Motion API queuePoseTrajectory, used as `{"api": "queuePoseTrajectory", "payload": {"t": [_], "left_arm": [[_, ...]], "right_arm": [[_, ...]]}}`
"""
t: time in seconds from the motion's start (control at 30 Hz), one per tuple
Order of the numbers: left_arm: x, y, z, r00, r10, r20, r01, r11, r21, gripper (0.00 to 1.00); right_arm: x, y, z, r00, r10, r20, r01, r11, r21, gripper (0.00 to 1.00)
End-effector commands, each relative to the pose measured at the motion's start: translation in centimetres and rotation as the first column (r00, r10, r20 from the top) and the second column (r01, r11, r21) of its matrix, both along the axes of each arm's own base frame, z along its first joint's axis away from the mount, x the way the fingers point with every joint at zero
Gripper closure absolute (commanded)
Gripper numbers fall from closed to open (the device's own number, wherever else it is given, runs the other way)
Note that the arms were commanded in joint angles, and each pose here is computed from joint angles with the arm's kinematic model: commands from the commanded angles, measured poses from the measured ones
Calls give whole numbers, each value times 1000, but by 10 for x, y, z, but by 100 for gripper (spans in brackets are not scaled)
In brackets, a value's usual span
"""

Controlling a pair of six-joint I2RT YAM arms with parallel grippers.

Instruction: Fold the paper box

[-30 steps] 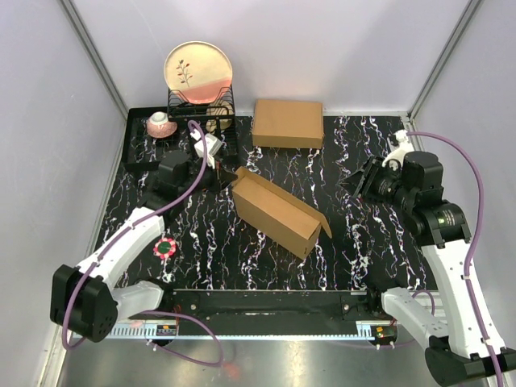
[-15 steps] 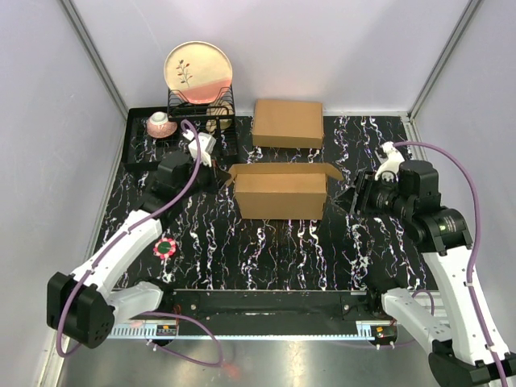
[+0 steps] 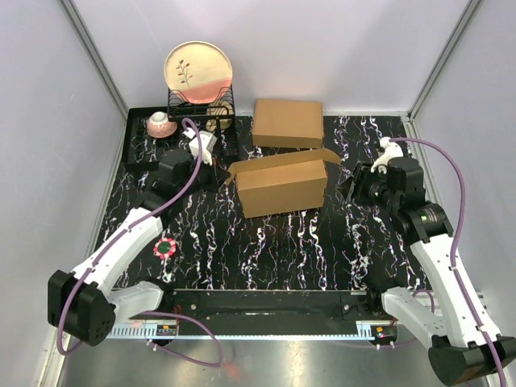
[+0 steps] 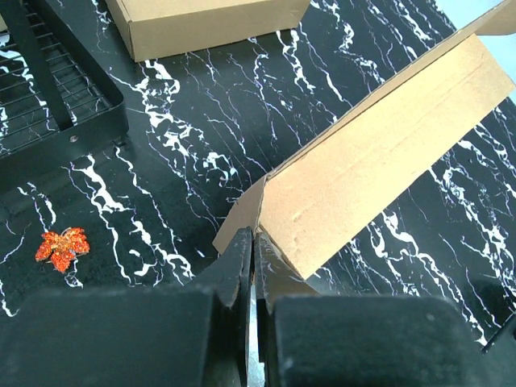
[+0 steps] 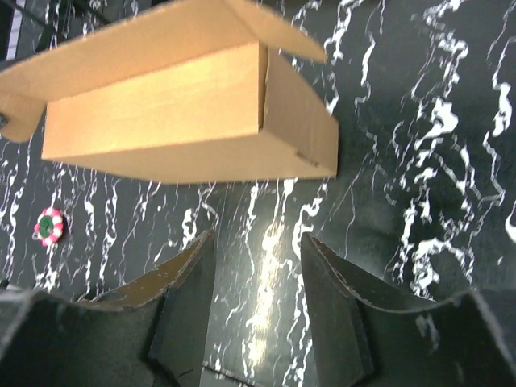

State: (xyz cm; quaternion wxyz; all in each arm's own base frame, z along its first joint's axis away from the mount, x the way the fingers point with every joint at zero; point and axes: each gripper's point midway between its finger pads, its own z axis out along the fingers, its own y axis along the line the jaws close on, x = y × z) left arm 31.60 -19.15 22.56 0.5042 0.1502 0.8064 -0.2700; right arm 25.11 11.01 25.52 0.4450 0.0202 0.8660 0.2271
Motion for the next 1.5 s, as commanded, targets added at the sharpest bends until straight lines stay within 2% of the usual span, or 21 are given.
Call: {"api": "queuePoseTrajectory", "payload": {"t": [0.0, 0.2, 0.4, 0.77, 1.13, 1.27, 1.47], "left_arm": [[8, -5, 14, 1000, -16, 27, 15, 1000, 12, 100], [18, -12, 21, 999, -26, 43, 25, 999, 28, 100], [24, -16, 19, 999, -34, 39, 32, 998, 60, 100], [24, -17, 16, 998, -43, 38, 40, 996, 76, 100], [23, -16, 14, 998, -48, 44, 44, 995, 90, 100], [22, -17, 14, 997, -54, 48, 49, 994, 95, 100], [22, -17, 13, 997, -53, 51, 47, 993, 108, 100]], "right_arm": [[39, -8, 33, 975, -49, 217, 59, 997, -41, 47], [73, -11, 42, 952, -40, 303, 79, 990, -116, 46], [91, -3, 25, 971, 10, 239, 29, 987, -161, 46], [98, -10, 10, 974, -21, 225, 66, 979, -194, 47], [111, -1, -2, 983, 9, 183, 29, 979, -202, 52], [114, 2, -5, 985, 13, 174, 20, 982, -187, 55], [112, 8, -1, 982, 15, 190, 12, 989, -144, 73]]}}
